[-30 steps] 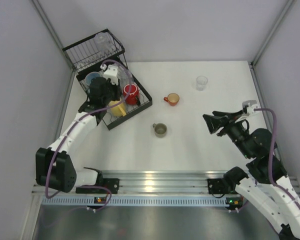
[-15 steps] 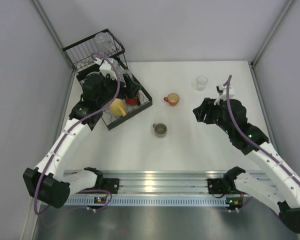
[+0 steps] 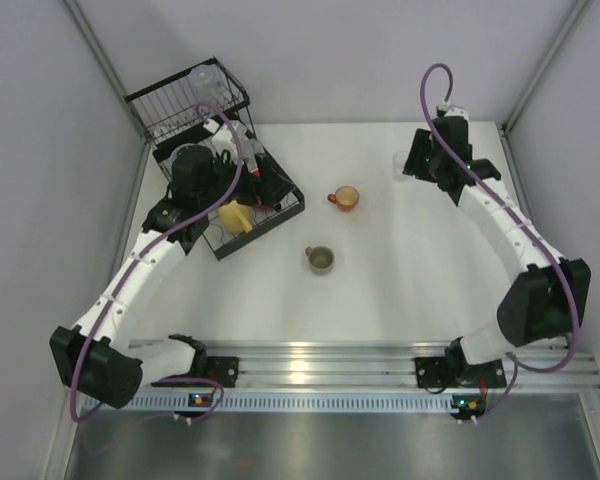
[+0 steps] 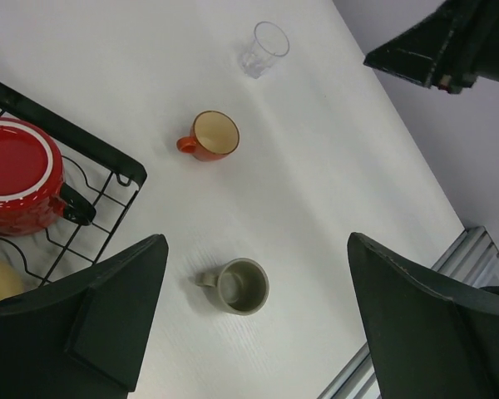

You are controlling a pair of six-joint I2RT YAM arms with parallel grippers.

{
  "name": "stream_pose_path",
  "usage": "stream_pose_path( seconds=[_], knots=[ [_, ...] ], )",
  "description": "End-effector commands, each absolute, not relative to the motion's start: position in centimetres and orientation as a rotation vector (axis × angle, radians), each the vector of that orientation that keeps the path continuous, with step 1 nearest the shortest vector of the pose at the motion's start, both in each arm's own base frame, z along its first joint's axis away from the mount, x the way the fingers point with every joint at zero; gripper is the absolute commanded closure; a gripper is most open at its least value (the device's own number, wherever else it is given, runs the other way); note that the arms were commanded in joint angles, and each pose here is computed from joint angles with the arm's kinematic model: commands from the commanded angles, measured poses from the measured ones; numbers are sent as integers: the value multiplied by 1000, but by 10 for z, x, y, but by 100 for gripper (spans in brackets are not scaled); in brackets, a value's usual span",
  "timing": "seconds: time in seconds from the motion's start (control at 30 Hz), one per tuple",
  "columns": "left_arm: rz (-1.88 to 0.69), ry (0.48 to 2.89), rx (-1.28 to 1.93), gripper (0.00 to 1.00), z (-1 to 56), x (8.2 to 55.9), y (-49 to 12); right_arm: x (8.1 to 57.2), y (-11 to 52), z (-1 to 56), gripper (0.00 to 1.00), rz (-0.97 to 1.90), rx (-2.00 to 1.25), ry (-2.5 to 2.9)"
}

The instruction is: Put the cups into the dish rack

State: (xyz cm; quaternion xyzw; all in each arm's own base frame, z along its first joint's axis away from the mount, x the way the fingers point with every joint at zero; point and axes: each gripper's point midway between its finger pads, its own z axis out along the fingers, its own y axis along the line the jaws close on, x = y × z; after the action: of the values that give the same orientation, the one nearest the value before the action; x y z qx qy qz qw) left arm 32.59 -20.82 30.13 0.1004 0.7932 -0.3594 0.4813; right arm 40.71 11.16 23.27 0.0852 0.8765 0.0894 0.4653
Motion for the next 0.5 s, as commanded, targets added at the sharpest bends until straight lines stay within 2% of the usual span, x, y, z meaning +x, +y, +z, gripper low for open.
stream_pose_path(
  seconds=[0.0,0.1,0.27,0.47],
  knots=[
    [-894,1774,267,6,354,318,-206,439,72,232,51,140,238,2164],
    [-848,1727,197,7,372,329,-197,471,57,205,51,86,203,2209],
    [-849,1695,125,8,395,351,-193,514,57,198,50,141,168,2192],
    [-856,1665,109,9,403,360,-191,544,63,178,50,172,214,2163]
  ],
)
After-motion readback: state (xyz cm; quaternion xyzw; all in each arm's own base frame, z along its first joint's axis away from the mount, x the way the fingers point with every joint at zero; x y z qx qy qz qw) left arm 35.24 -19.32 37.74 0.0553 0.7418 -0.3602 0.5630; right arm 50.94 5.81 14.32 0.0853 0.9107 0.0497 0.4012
